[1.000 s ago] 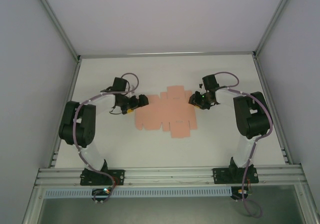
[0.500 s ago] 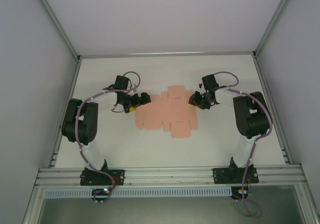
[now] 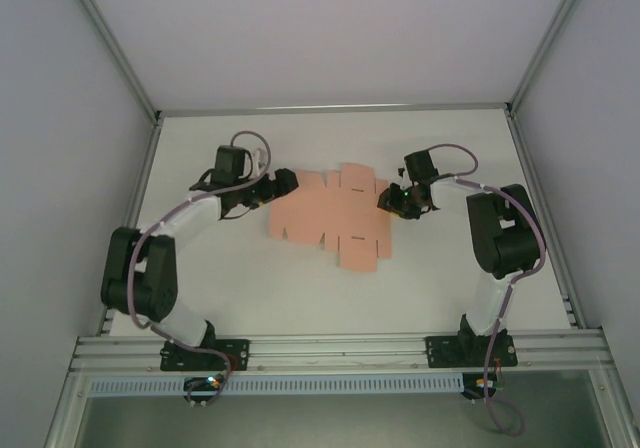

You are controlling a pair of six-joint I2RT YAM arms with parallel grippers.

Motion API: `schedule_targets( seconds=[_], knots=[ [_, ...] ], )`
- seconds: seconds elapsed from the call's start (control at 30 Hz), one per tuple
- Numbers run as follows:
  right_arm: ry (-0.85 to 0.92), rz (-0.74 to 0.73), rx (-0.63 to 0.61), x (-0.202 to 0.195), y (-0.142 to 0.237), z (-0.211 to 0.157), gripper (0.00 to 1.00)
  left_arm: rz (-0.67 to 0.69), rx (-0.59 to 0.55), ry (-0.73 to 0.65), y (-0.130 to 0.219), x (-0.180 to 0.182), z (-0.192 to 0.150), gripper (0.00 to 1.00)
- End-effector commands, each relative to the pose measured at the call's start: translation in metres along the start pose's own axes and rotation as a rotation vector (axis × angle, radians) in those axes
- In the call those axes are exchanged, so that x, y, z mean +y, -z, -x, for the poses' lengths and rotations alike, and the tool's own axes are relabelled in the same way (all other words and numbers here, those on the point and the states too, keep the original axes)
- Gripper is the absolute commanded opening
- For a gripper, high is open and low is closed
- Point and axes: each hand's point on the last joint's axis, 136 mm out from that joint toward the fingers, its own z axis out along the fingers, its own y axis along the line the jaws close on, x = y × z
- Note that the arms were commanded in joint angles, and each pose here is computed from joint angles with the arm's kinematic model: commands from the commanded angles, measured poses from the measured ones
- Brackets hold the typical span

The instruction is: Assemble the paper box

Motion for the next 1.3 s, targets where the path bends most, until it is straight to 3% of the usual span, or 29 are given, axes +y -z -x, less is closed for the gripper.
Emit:
schedule_targets(
  seconds=[0.0, 0.17, 0.23, 0.37, 0.47, 0.53, 0.6, 0.7, 0.93, 1.27],
  knots=[
    [-0.021, -0.008, 0.166, -0.014, -0.029, -0.053, 0.34, -0.269, 0.085, -0.085, 0.012, -0.072, -0.026, 0.91],
    [-0.026, 0.033, 0.160, -0.009, -0.031, -0.053, 0.35, -0.346, 0.073, -0.078, 0.012, -0.084, -0.025, 0.77],
    [-0.031, 0.041, 0.160, -0.009, -0.031, -0.053, 0.35, -0.343, 0.084, -0.060, 0.008, -0.084, -0.025, 0.67],
    [-0.033, 0.036, 0.154, -0.011, -0.029, -0.051, 0.35, -0.221, 0.072, -0.070, 0.006, -0.066, -0.024, 0.39],
    [-0.042, 0.026, 0.146, -0.016, -0.027, -0.050, 0.36, -0.045, 0.042, -0.097, 0.015, -0.040, -0.023, 0.35],
    [-0.044, 0.033, 0.141, -0.017, -0.025, -0.048, 0.38, 0.028, 0.035, -0.112, 0.020, -0.027, -0.026, 0.24],
    [-0.033, 0.075, 0.127, -0.012, -0.020, -0.046, 0.40, 0.037, 0.030, -0.106, 0.022, -0.021, -0.028, 0.11],
    [-0.002, 0.193, 0.082, 0.004, -0.004, -0.037, 0.49, -0.039, 0.018, -0.101, 0.023, -0.030, -0.028, 0.01],
    [0.052, 0.545, -0.011, 0.041, 0.056, -0.019, 0.68, -0.297, -0.028, -0.158, 0.042, -0.079, -0.017, 0.00],
    [0.200, 0.826, -0.155, 0.072, 0.143, 0.000, 0.71, -0.528, -0.133, -0.277, 0.112, -0.144, -0.010, 0.00]
  ],
)
